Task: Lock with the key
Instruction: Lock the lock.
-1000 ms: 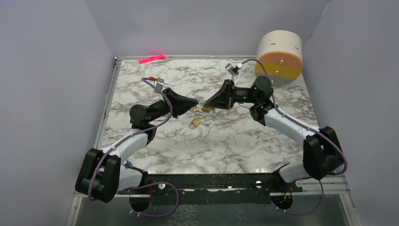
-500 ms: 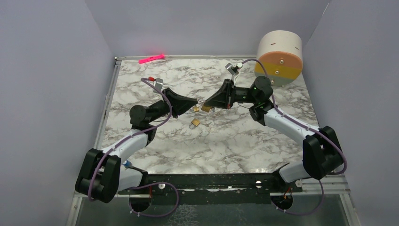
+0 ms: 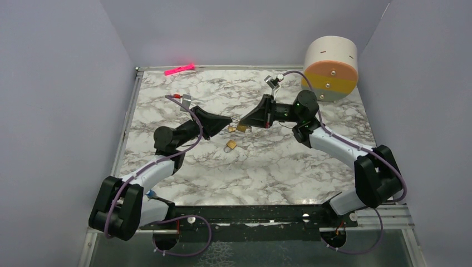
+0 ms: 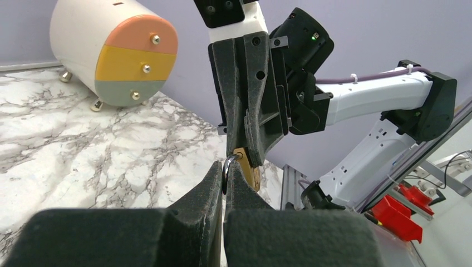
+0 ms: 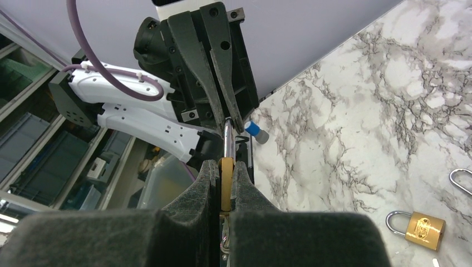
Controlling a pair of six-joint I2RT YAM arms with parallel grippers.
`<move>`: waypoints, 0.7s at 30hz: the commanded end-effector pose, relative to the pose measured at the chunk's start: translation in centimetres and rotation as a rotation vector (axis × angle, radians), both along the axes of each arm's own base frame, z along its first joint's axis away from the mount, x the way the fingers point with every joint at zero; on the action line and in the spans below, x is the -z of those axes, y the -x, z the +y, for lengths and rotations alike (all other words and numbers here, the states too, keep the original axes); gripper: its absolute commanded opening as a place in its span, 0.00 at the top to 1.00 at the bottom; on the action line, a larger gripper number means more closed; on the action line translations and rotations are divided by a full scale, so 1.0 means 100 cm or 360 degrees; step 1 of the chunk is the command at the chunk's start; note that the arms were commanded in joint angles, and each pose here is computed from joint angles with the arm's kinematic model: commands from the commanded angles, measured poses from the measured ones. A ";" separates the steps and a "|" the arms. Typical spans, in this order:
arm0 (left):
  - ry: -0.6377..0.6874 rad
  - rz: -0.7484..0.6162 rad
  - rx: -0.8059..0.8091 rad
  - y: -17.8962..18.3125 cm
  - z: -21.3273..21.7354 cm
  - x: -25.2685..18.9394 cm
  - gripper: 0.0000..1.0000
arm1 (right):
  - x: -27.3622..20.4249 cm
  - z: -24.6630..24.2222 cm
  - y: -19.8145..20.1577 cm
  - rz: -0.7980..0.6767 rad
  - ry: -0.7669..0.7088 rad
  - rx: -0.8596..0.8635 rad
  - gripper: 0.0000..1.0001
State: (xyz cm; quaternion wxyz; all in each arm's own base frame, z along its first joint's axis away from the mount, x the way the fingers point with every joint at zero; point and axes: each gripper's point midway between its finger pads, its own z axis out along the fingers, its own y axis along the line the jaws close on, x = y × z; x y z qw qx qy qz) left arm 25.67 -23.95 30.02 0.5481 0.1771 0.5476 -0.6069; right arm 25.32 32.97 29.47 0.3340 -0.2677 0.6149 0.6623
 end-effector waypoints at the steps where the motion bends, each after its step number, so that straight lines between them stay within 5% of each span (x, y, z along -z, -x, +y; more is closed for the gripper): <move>1: -0.0017 0.0059 -0.0078 -0.007 0.004 0.013 1.00 | -0.026 0.005 -0.013 -0.0038 -0.0104 0.0082 0.99; 21: -0.0017 0.0070 -0.0073 -0.003 0.002 0.016 1.00 | -0.024 0.009 -0.023 -0.0010 -0.0145 0.0192 0.99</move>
